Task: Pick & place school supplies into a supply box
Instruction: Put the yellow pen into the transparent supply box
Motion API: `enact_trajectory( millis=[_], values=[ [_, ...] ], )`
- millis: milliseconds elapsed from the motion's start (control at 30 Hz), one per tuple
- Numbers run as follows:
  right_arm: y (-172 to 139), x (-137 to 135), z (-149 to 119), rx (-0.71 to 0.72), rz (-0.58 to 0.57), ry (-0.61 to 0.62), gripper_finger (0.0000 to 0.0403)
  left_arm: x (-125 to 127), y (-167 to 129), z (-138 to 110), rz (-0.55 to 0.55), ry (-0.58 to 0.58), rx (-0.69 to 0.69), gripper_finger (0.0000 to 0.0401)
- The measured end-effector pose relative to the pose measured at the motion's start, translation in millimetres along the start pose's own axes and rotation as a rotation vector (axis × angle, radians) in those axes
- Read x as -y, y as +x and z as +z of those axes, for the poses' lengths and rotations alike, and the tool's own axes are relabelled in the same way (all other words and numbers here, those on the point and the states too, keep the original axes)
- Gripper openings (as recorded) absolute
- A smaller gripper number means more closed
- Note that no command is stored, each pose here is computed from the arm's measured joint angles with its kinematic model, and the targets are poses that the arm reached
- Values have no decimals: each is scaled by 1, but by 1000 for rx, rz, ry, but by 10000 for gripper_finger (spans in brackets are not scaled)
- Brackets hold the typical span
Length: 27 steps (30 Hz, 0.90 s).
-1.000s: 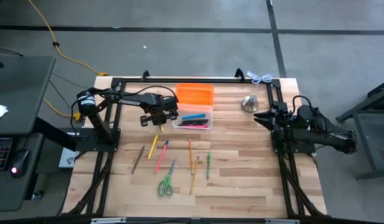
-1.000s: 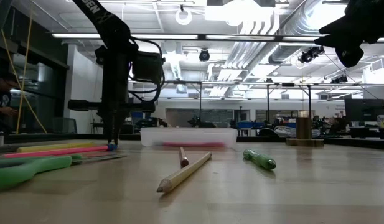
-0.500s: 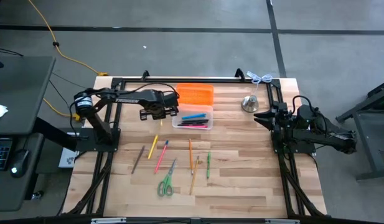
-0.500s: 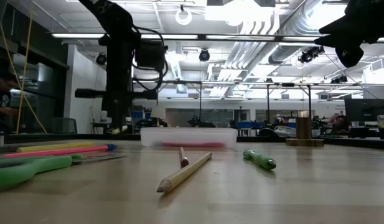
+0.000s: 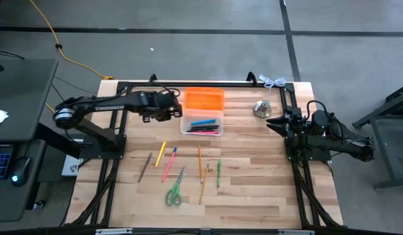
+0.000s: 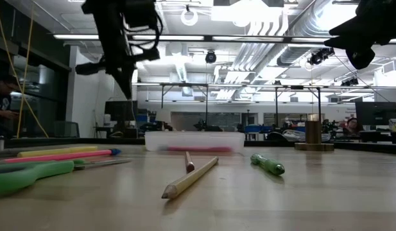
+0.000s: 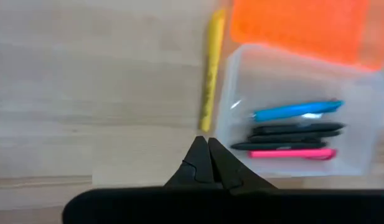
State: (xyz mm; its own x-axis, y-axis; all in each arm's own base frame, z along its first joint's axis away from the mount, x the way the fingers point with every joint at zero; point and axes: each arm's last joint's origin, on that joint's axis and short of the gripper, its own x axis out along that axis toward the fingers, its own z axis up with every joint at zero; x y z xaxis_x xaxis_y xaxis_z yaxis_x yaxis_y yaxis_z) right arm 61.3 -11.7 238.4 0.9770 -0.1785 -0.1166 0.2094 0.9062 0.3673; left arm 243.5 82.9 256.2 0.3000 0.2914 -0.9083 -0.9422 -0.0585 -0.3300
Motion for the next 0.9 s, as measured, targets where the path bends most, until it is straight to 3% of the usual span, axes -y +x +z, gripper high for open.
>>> enact_trajectory(
  millis=[400,600,800,900],
  values=[
    [0,0,0,9,-15,-20,98,-4,-14,3,-44,-10,42,15],
    [0,0,0,10,-18,-20,98,1,-14,6,-66,-11,114,44],
    [0,0,1,19,-13,-20,98,13,-4,12,-117,122,195,70],
    [0,0,3,32,-9,-14,98,16,9,20,-85,169,196,84]
  ],
)
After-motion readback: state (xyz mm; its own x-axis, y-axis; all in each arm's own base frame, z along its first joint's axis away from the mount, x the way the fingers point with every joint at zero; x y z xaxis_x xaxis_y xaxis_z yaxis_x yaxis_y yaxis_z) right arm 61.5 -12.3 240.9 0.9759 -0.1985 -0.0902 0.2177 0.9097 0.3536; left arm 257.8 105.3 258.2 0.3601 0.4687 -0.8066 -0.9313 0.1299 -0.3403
